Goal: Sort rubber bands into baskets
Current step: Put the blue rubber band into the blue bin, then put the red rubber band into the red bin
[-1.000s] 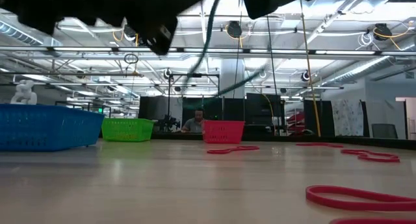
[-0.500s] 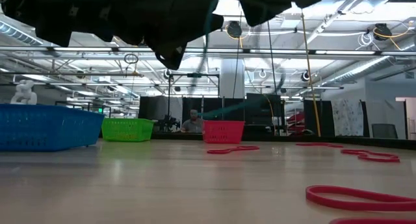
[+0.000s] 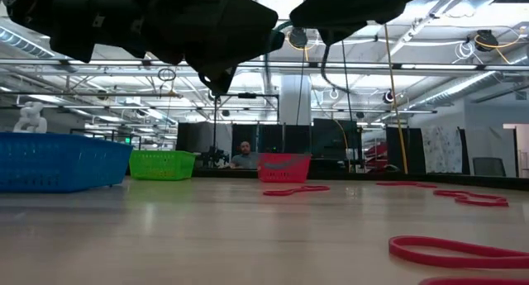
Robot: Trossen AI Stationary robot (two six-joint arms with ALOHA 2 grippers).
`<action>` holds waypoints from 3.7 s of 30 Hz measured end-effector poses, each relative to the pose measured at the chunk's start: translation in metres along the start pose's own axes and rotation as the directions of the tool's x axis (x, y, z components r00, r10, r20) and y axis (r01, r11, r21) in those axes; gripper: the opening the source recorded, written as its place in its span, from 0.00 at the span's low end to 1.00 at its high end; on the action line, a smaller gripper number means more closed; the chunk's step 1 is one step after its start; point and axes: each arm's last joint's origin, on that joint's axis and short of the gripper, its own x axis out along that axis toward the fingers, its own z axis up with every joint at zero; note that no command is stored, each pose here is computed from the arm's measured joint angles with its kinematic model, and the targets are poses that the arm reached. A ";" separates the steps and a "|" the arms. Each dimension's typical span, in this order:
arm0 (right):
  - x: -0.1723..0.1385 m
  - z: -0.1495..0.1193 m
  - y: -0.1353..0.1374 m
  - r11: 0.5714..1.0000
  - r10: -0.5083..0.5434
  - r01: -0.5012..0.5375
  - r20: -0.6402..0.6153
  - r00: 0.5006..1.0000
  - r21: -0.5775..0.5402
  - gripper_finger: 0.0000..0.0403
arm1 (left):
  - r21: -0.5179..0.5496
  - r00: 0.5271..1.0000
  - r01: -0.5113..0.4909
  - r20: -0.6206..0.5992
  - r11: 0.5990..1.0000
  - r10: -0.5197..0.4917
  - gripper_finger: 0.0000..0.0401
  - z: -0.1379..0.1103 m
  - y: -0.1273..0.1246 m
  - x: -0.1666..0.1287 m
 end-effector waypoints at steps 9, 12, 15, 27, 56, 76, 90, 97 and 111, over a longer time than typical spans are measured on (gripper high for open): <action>0.000 0.000 -0.001 0.999 -0.036 0.036 0.001 0.999 0.004 0.00 | 0.000 1.000 -0.002 -0.006 1.000 0.002 0.28 0.000 0.001 0.000; 0.000 0.000 -0.001 0.999 -0.035 0.035 0.001 0.999 0.003 0.00 | -0.003 1.000 -0.015 -0.013 1.000 0.015 0.28 -0.001 0.006 0.000; 0.000 0.000 -0.001 0.999 -0.033 0.033 0.001 0.999 0.004 0.00 | -0.004 0.999 -0.029 -0.038 1.000 0.029 0.26 -0.003 0.009 0.000; 0.000 0.000 -0.001 0.999 -0.033 0.033 0.000 0.999 0.004 0.01 | 0.023 0.998 -0.036 -0.048 0.999 0.037 0.03 -0.003 0.012 0.000; -0.002 -0.030 -0.031 0.977 -0.186 0.145 -0.299 0.936 -0.156 0.37 | -0.131 0.780 -0.516 -0.480 0.847 0.401 0.03 0.066 0.010 -0.176; -0.004 -0.065 -0.056 0.972 -0.229 0.231 -0.408 0.884 -0.046 0.34 | -0.358 0.626 -0.674 -0.742 0.646 0.241 0.03 0.041 0.002 -0.196; -0.004 -0.065 -0.056 0.971 -0.230 0.239 -0.405 0.885 -0.028 0.34 | -0.267 0.487 -0.755 -0.840 0.599 0.239 0.03 0.027 0.003 -0.192; -0.004 -0.065 -0.056 0.971 -0.230 0.239 -0.403 0.886 -0.028 0.34 | -0.240 0.581 -0.635 -0.775 0.734 0.250 0.03 0.033 0.003 -0.183; -0.004 -0.065 -0.056 0.971 -0.230 0.239 -0.402 0.886 -0.029 0.34 | -0.221 0.559 -0.678 -0.775 0.702 0.296 0.37 0.034 0.014 -0.184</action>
